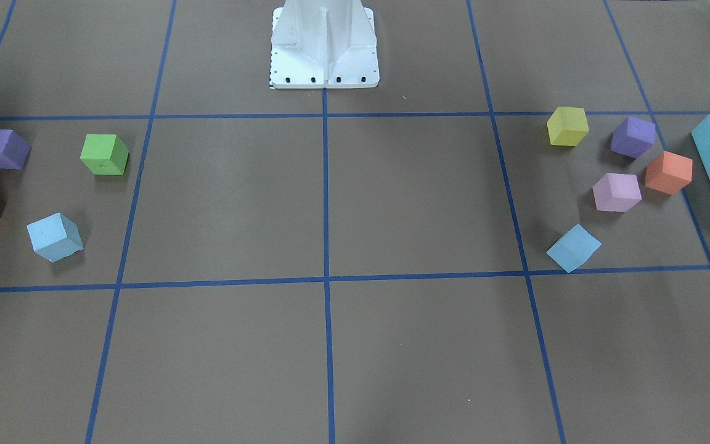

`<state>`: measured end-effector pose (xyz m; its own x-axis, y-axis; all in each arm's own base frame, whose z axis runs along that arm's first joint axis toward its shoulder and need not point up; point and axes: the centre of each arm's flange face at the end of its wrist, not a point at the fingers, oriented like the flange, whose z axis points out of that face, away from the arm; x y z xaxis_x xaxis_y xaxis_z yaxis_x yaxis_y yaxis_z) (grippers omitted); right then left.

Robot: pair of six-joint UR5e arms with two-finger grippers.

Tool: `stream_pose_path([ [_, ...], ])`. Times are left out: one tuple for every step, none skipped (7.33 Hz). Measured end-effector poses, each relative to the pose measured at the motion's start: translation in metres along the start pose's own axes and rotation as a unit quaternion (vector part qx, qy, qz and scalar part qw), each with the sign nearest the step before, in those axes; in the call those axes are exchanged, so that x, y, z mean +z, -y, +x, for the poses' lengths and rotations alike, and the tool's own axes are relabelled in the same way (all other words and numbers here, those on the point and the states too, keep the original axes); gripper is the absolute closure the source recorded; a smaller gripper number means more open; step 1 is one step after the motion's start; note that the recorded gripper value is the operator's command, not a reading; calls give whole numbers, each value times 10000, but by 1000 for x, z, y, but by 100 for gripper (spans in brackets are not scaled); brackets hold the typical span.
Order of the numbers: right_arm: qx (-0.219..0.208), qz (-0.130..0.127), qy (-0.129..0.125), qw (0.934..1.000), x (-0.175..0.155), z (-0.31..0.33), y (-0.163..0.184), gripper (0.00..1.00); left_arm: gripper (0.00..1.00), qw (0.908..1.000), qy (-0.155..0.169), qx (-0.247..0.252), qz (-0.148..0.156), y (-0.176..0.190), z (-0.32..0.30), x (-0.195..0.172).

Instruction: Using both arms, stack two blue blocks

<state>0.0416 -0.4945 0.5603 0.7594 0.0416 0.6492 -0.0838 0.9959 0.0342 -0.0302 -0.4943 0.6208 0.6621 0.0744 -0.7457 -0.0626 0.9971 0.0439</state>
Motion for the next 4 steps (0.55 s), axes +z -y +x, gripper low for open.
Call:
stream_pose_path([
  [11,7,23,10000,-1,1,-1,0,1,10000,0,-10,-11,-2,-2,1],
  [16,23,99,9999,-4,1,-1,0,1,10000,1,-23,-15,-2,-2,2],
  [-60,98,215,9997,-13,-8,3,0,1,10000,0,-42,-9,-1,-1,1],
  [-306,234,310,9988,-27,-34,11,0,1,10000,-3,-66,16,2,3,-2],
])
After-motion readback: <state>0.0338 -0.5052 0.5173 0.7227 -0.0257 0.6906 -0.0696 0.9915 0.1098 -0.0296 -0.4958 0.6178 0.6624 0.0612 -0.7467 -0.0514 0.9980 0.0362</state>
